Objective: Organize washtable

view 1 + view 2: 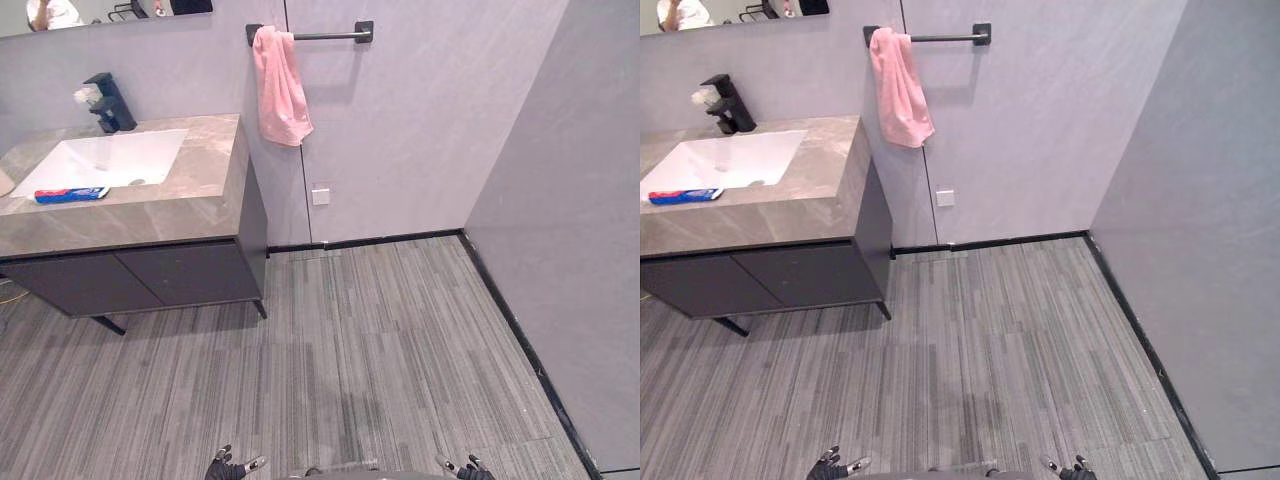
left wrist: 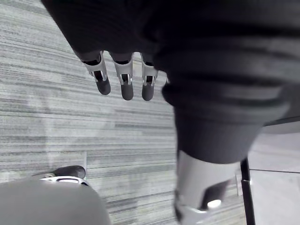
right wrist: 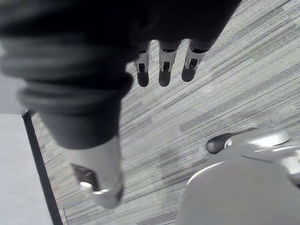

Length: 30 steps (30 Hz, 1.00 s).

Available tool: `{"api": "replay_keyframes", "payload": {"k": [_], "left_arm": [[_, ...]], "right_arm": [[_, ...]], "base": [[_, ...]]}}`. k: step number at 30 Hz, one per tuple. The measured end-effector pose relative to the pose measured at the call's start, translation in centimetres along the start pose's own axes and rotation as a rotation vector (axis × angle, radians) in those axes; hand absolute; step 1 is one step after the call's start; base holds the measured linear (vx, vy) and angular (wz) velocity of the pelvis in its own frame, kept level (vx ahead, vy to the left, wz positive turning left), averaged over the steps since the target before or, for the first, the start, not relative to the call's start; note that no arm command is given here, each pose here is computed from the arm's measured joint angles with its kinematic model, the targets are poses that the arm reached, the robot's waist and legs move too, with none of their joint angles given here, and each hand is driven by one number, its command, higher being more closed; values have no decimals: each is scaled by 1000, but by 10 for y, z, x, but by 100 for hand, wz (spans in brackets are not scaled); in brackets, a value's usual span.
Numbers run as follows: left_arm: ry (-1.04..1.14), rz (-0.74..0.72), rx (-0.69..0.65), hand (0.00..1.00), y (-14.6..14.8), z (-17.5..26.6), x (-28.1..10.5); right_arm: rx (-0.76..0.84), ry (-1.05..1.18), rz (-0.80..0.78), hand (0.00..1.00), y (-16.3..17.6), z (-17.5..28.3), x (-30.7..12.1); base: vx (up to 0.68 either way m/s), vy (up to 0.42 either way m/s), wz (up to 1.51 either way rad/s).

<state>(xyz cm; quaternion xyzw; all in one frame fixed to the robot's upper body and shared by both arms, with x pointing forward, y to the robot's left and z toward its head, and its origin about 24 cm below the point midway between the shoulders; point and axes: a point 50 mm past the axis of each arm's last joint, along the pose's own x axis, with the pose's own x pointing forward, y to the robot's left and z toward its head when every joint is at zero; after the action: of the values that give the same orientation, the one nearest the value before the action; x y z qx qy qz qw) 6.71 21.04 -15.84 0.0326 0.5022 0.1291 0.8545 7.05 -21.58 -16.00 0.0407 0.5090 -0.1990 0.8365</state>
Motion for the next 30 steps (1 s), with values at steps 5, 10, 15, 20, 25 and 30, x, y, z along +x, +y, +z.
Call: {"api": "replay_keyframes", "payload": {"k": [5,10,15,20,25,30], "left_arm": [[-29,3,10,0,1,10,3],[-50,-1,41,0,0,14,4],[-50,9,16,0,0,15,4],[-57,5,12,0,-3,18,5],[-58,5,11,0,-3,18,5],[-57,5,9,0,-3,18,5]], "right_arm": [[-89,-49,20,0,6,14,3],[-131,-84,30,0,10,25,5],[-125,-86,26,0,9,27,5],[-116,-87,24,0,10,28,6],[-105,-82,21,0,10,27,6],[-107,-85,24,0,11,29,6]], "base": [[96,-21,-5],[60,-30,-6],[7,-25,1],[-26,-45,-1],[-44,-37,-3],[-61,-36,-20]]}}
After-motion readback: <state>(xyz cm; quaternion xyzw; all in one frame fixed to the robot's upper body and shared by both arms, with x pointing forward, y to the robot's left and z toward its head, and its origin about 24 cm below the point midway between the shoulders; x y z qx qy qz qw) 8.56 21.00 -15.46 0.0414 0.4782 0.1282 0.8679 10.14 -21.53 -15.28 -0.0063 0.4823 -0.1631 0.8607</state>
